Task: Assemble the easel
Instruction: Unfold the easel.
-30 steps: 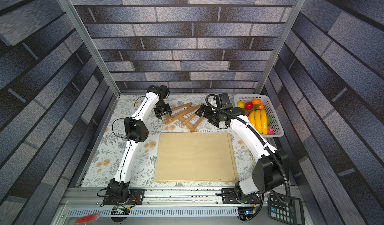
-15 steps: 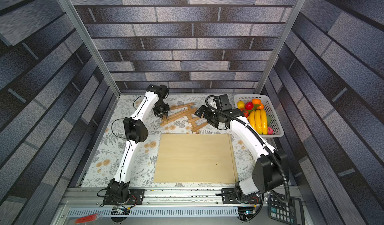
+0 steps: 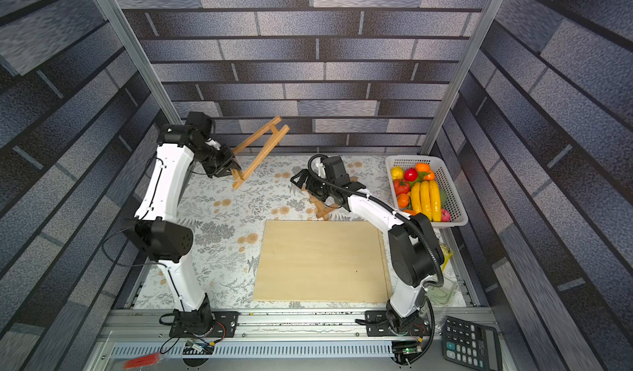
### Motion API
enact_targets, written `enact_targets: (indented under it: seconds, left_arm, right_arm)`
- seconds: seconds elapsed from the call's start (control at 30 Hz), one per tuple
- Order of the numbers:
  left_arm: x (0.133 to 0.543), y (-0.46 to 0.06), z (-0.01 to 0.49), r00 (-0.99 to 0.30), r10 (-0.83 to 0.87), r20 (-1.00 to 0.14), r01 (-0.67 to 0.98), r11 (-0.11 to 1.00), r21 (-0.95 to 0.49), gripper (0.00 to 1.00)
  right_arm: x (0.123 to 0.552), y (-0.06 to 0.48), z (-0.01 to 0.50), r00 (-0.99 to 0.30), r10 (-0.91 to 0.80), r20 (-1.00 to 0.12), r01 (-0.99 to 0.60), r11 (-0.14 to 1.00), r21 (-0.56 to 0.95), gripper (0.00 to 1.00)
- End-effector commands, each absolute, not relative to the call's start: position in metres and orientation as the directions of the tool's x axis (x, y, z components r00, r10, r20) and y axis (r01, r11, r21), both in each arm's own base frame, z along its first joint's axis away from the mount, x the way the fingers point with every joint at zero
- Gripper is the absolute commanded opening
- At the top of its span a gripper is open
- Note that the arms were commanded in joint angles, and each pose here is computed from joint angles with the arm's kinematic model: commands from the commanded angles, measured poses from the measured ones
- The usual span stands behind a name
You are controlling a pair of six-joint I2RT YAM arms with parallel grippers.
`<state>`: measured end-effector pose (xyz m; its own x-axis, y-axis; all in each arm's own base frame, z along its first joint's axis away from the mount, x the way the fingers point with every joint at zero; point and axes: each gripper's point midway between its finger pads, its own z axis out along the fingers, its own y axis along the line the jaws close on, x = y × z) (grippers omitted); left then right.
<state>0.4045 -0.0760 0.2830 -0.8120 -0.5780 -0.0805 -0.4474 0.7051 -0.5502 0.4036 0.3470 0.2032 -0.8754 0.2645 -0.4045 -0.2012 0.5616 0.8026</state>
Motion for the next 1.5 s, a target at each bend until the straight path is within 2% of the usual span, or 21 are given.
enact_targets:
  seconds: [0.0,0.23,0.4,0.6,0.8,1.17,1.3,1.47]
  left_arm:
    - [0.411,-0.083,0.274,-0.767,-0.641,0.013,-0.466,0.543,-0.698,0.00]
    - [0.381,-0.056,0.247,-0.708,-0.701,0.083,-0.540,0.462,-0.704,0.00]
    - [0.384,-0.053,0.245,-0.706,-0.703,0.087,-0.541,0.456,-0.707,0.00]
    - [0.393,-0.055,0.246,-0.708,-0.700,0.096,-0.539,0.447,-0.714,0.00]
    - [0.388,-0.049,0.239,-0.701,-0.707,0.095,-0.551,0.454,-0.700,0.00]
    - [0.389,-0.033,0.197,-0.657,-0.749,0.091,-0.566,0.409,-0.716,0.00]
    - [0.387,-0.017,0.174,-0.624,-0.781,0.040,-0.553,0.405,-0.728,0.00]
    - [0.390,-0.013,0.146,-0.639,-0.765,-0.081,-0.499,0.492,-0.714,0.00]
  right_arm:
    - [0.431,0.402,0.260,-0.749,0.289,-0.597,-0.457,0.428,0.780,1.00]
    - [0.429,0.497,0.241,-0.742,0.163,-0.651,-0.588,0.307,0.748,1.00]
    - [0.428,0.515,0.220,-0.770,0.159,-0.617,-0.566,0.274,0.777,1.00]
    - [0.428,0.528,0.197,-0.778,0.090,-0.622,-0.572,0.307,0.760,1.00]
    - [0.469,0.509,0.152,-0.764,0.116,-0.635,-0.516,0.480,0.709,1.00]
    - [0.550,0.478,0.106,-0.742,0.142,-0.655,-0.473,0.581,0.662,0.99]
    - [0.576,0.466,0.099,-0.736,0.207,-0.644,-0.437,0.581,0.687,0.99]
    - [0.591,0.470,0.103,-0.713,0.255,-0.653,-0.462,0.530,0.711,1.00]
